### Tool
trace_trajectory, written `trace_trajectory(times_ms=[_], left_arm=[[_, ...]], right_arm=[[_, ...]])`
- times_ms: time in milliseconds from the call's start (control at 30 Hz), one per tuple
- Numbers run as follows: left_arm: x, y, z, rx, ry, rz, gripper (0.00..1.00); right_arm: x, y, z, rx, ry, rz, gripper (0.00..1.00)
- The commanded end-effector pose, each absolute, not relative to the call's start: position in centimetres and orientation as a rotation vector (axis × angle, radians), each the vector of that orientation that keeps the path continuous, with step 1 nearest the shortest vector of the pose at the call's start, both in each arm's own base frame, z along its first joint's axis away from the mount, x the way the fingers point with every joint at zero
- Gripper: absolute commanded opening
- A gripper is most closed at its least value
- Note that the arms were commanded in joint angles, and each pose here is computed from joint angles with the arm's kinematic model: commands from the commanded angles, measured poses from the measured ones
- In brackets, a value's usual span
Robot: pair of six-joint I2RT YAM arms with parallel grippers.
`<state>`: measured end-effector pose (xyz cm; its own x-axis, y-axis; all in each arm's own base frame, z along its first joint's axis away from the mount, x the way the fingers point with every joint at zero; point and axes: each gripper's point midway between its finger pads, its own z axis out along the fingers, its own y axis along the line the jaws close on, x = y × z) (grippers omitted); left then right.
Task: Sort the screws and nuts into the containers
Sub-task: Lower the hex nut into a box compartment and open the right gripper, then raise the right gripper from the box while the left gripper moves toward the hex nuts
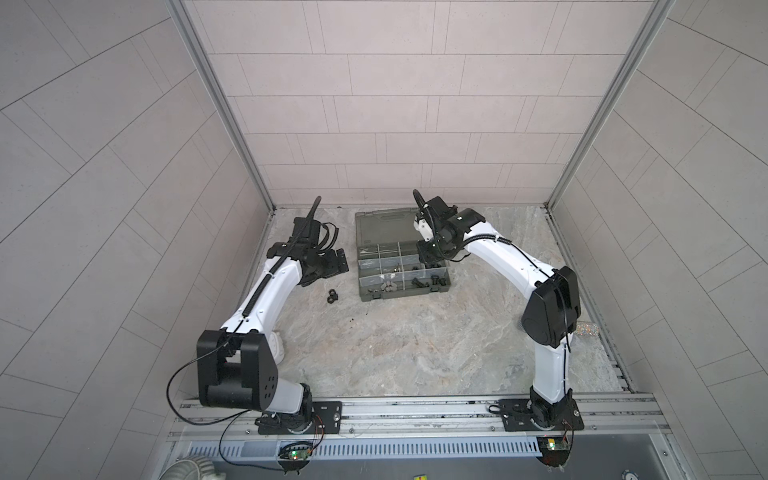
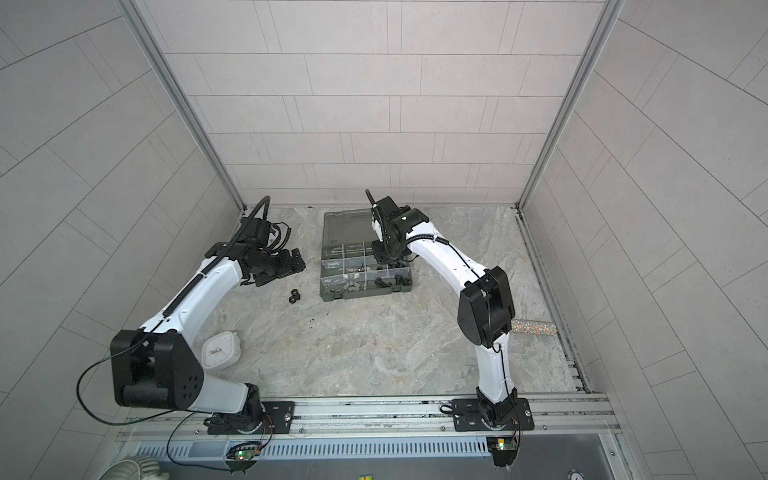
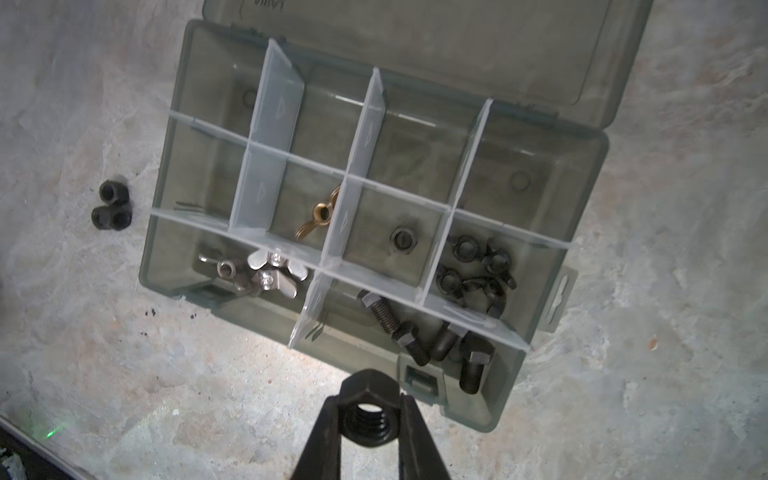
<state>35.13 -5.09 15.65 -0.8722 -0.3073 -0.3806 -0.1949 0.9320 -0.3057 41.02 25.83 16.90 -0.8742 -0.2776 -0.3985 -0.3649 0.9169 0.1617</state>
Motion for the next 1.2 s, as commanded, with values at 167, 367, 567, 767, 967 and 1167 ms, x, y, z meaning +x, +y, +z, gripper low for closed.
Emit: trace_trajectory(times_ms=[167, 367, 567, 767, 967, 1167], left_arm=[[35.6, -4.5, 16.4, -0.359, 2.652, -0.318, 0.97], [35.6, -4.0, 16.0, -0.368, 2.666, -0.298, 0.97], [35.7, -3.8, 15.6, -0.369, 2.685, -0.291, 0.97], [35.8, -3.7, 15.2, -0.358, 2.7, -0.29, 0.97], [35.2, -3.5, 13.5, -0.378, 2.746, -0.27, 0.96], [34.2, -2.4, 11.5, -0.43, 2.779, -0.181, 0.94]], right_arm=[[42.6, 26.8, 12.8, -0.485, 2.796, 0.371, 0.2], [43.4, 27.5, 10.9, -0.476, 2.816, 0.393, 0.21], [44.2, 27.5, 9.4, -0.437, 2.849, 0.422, 0.27], [44.5, 27.4, 10.9, -0.438, 2.811, 0.444, 0.53], [43.8, 26.6, 15.2, -0.427, 2.755, 0.459, 0.53], [40.9, 25.6, 18.3, -0.496, 2.752, 0.474, 0.76]])
